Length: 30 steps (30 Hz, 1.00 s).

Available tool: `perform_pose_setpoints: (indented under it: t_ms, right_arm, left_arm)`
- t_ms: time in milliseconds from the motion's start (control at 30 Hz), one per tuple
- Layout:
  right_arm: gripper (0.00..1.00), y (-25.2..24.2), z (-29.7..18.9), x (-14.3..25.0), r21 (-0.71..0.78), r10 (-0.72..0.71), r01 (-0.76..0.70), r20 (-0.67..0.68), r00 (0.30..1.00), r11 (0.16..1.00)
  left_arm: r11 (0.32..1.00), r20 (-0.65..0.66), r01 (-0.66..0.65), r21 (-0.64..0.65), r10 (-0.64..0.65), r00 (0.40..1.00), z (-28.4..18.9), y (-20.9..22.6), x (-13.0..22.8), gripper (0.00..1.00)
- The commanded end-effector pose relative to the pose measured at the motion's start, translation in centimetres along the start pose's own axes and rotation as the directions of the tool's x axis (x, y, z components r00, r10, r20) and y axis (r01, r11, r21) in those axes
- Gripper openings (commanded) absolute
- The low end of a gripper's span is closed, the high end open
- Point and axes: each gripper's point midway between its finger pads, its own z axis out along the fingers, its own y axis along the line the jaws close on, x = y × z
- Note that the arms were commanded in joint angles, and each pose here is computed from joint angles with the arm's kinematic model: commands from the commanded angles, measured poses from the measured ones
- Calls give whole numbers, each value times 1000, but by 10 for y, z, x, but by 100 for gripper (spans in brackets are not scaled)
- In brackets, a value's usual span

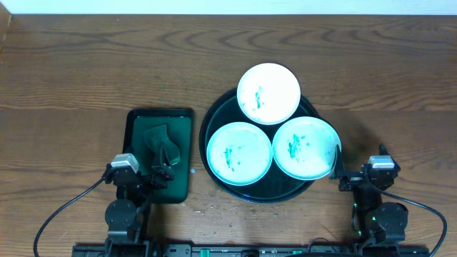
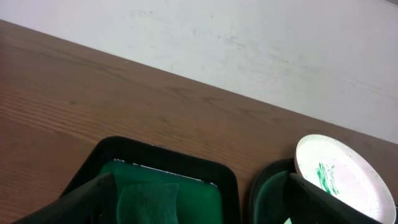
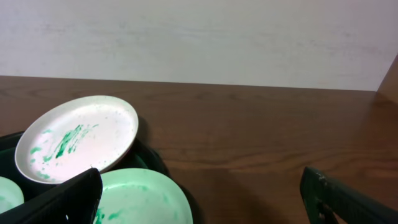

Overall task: Clean dirty plates on tray and stack at the side
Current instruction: 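Move the left gripper over the green sponge on the green tray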

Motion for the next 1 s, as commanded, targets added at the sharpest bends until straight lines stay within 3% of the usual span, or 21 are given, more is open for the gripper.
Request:
perform_pose_setpoints:
  t_ms: [0, 267, 467, 667, 800, 967]
  right_arm:
    - [99, -3, 0, 0, 10, -4, 4, 1, 1000, 1000]
    - [99, -3, 0, 0, 10, -3, 3, 1, 1000, 1000]
    - [99, -3, 0, 0, 10, -3, 3, 1, 1000, 1000]
    - [99, -3, 0, 0, 10, -3, 3, 1, 1000, 1000]
    - [99, -3, 0, 0, 10, -3, 3, 1, 1000, 1000]
    - [99, -3, 0, 0, 10, -3, 3, 1, 1000, 1000]
  left_arm:
    - [999, -41, 0, -42, -2, 999, 0, 9, 13, 86]
    - [999, -41, 4, -52, -6, 999, 0, 10, 11, 86]
    - [998, -37, -3, -58, 1, 999, -1, 3, -15, 86]
    - [989, -181, -30, -147, 3, 983, 17, 3, -38, 86]
    - [975, -386, -69, -211, -18, 922, 42, 1, -43, 86]
    - [948, -649, -149, -280, -73, 757, 54, 3, -36, 86]
